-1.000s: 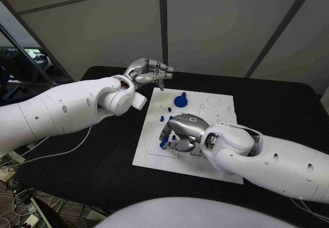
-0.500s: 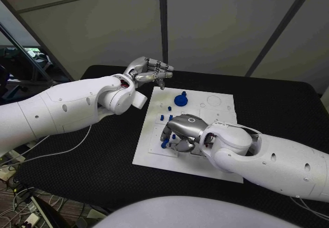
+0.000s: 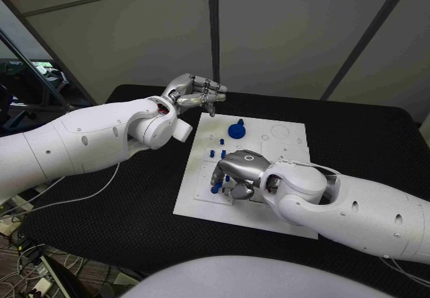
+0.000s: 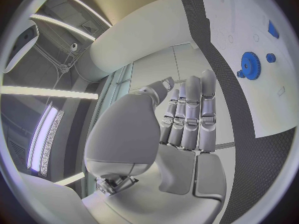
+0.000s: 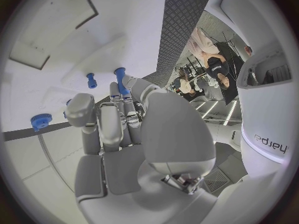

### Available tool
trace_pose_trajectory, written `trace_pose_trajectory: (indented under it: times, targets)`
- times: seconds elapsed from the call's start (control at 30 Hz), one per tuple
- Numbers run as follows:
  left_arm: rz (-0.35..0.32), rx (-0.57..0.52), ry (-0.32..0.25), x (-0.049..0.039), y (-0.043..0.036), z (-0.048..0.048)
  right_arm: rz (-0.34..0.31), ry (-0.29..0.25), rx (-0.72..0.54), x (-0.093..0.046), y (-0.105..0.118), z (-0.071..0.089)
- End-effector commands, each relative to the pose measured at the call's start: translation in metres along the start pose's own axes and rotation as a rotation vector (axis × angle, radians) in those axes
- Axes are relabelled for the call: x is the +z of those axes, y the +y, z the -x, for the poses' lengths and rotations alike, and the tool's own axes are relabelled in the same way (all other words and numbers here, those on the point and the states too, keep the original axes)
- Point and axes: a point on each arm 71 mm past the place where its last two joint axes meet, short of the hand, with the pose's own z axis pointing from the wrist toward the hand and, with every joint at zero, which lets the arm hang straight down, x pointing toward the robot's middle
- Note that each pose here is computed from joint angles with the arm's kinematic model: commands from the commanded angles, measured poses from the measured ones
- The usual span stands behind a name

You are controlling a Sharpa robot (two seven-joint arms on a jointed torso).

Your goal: Assemble the parts on the task board

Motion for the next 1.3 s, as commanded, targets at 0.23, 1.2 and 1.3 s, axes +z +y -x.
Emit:
trace_pose_trajectory:
  times: [0.23,1.2,1.3]
  targets:
    - [-0.006,-0.005,0.013,0.0004,-0.0012,-0.0014,0.017,0.039,-0.028,0.003,0.006,-0.011]
    - [-0.002,-0.006,0.018,0.0002,-0.0003,-0.0004,0.065,-0.274,0.126,-0.037,-0.001,0.014]
    - [0.000,-0.006,0.018,0.0001,0.0002,0.0001,0.008,-0.322,0.192,-0.053,-0.018,0.028]
